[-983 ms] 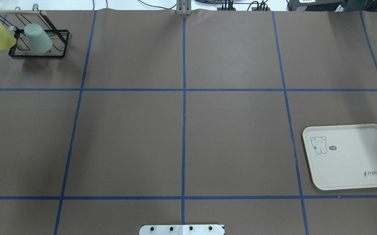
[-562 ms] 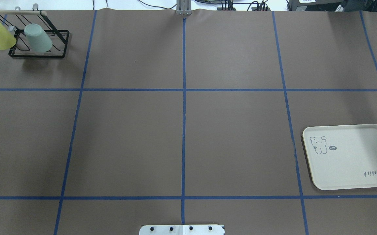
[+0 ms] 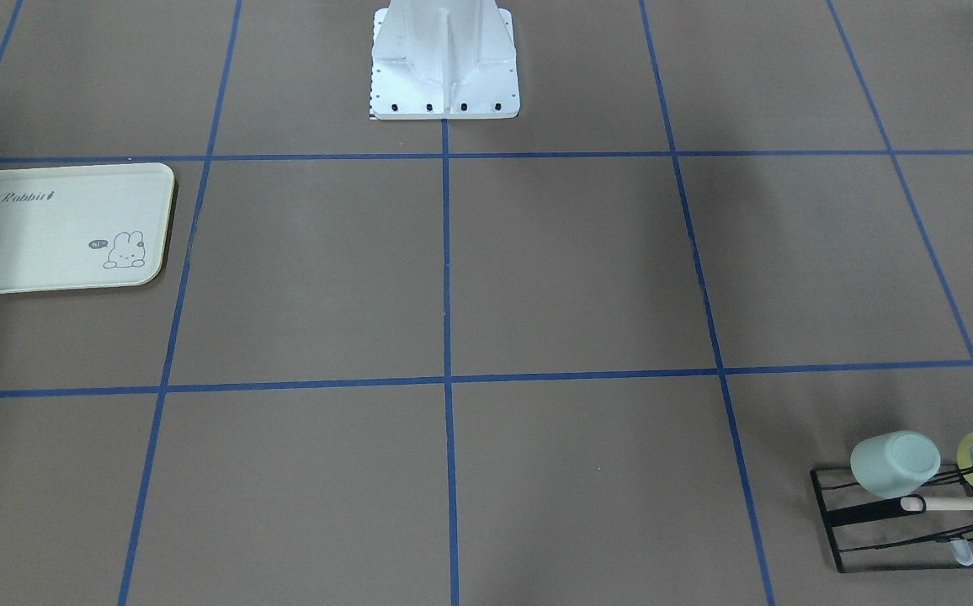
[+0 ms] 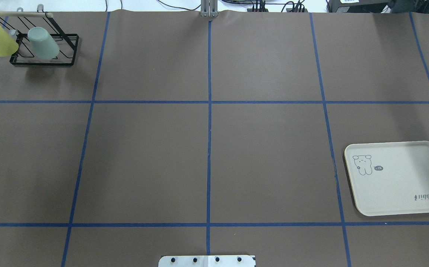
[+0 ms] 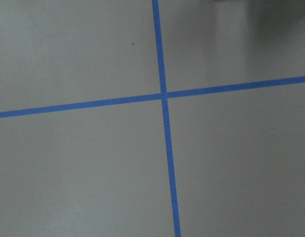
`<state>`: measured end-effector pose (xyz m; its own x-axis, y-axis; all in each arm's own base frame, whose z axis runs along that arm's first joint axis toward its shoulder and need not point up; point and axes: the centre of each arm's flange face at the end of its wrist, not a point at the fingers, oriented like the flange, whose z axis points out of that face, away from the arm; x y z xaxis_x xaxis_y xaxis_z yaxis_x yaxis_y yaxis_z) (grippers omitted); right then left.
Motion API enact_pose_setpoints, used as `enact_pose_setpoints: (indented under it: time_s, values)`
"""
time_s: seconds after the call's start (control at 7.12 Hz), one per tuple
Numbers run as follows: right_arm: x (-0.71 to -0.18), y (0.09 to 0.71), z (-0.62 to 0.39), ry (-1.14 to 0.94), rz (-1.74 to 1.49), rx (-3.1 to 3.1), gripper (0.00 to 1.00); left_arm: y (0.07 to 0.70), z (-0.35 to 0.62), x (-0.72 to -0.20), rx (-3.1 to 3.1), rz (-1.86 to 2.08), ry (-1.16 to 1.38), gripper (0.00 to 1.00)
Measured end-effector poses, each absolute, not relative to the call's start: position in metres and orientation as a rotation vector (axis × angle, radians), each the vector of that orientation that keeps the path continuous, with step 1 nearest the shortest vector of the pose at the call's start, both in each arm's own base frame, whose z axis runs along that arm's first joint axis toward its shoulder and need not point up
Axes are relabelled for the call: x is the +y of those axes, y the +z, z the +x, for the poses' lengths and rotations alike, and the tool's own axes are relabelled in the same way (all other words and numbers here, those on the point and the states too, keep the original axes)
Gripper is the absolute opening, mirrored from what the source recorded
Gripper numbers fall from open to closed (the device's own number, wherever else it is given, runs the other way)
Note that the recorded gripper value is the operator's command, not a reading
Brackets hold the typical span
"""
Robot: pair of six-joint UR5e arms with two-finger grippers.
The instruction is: Left arm grabs green cup and hands to right arm on tray
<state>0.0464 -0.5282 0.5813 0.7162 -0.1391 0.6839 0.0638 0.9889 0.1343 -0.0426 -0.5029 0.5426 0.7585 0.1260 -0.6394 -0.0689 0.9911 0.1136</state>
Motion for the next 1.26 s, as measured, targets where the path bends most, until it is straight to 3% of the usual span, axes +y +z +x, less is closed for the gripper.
enact_pose_setpoints:
  time_s: [0.56,1.26]
  values:
    - [-0.528,0.581,0.046,-0.114,0.104,-0.769,1.0,0.449,0.007,-0.558,0.691,0.219,0.246,1.0]
    - [-0.527,0.584,0.045,-0.111,0.096,-0.77,1.0,0.461,0.054,-0.606,0.795,0.445,-0.022,1.0]
